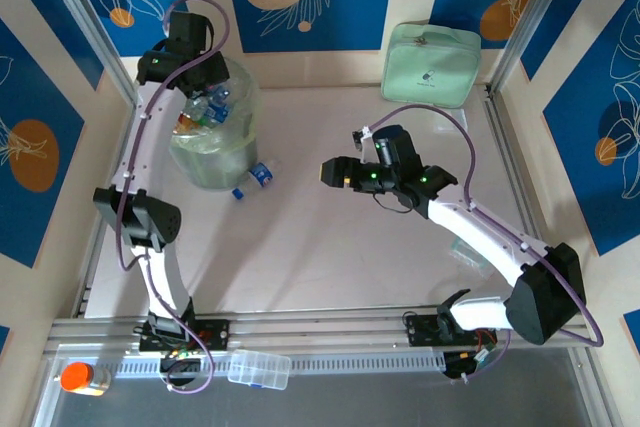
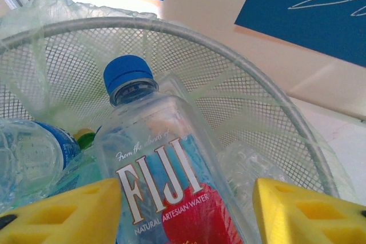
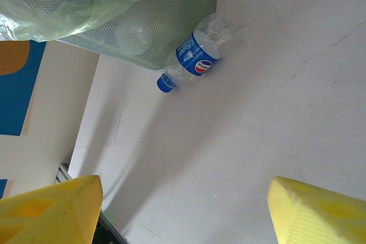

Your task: Put the plastic bottles in the bin

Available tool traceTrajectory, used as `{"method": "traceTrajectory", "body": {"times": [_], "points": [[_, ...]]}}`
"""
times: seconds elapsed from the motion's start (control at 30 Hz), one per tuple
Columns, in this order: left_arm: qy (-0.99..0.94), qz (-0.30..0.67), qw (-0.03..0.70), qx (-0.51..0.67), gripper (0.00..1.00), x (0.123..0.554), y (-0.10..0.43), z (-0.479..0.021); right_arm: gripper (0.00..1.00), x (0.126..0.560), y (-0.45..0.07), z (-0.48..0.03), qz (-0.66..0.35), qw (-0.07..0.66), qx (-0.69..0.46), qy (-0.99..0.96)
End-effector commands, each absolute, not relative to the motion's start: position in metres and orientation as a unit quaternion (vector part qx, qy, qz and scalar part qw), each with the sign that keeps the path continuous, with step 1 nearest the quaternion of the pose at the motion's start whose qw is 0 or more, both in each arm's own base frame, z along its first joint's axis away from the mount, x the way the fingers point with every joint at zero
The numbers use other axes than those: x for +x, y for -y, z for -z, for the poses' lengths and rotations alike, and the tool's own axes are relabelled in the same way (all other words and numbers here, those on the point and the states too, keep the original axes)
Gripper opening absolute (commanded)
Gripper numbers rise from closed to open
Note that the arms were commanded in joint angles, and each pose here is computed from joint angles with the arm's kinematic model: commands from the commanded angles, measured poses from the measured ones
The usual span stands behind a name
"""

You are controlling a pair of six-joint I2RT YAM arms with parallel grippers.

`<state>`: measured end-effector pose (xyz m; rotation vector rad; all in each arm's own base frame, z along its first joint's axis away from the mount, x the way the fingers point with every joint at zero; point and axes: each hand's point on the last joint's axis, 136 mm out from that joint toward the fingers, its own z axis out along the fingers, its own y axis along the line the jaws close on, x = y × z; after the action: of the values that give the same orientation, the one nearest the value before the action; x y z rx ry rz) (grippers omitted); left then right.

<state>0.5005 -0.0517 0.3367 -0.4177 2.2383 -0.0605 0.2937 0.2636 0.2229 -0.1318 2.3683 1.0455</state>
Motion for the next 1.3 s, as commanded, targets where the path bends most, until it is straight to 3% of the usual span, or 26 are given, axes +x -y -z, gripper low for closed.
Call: {"method": "traceTrajectory", "body": {"times": [0.0,0.4,0.77,1.07,1.27], "points": [[-0.916,0.014,0.361,-0.177,0.58,0.489,0.039,-0.299,0.76,0.293,-0.268,-0.223,-0.392,0.267,-0.054,-0.879],[-0.932,0.031,0.299,-0.204,0.54,0.47,0.031,-0.232,0.76,0.293,-0.275,-0.235,-0.39,0.275,-0.062,-0.877],[-0.894,0.076,0.406,-0.175,0.61,0.478,0.036,-0.349,0.76,0.291,-0.285,-0.261,-0.402,0.288,-0.074,-0.866],[-0.885,0.115,0.421,-0.161,0.67,0.471,0.048,-0.372,0.76,0.296,-0.288,-0.272,-0.396,0.297,-0.077,-0.866],[-0.853,0.143,0.482,-0.142,0.68,0.433,0.05,-0.421,0.75,0.316,-0.297,-0.259,-0.406,0.272,-0.041,-0.872]]}}
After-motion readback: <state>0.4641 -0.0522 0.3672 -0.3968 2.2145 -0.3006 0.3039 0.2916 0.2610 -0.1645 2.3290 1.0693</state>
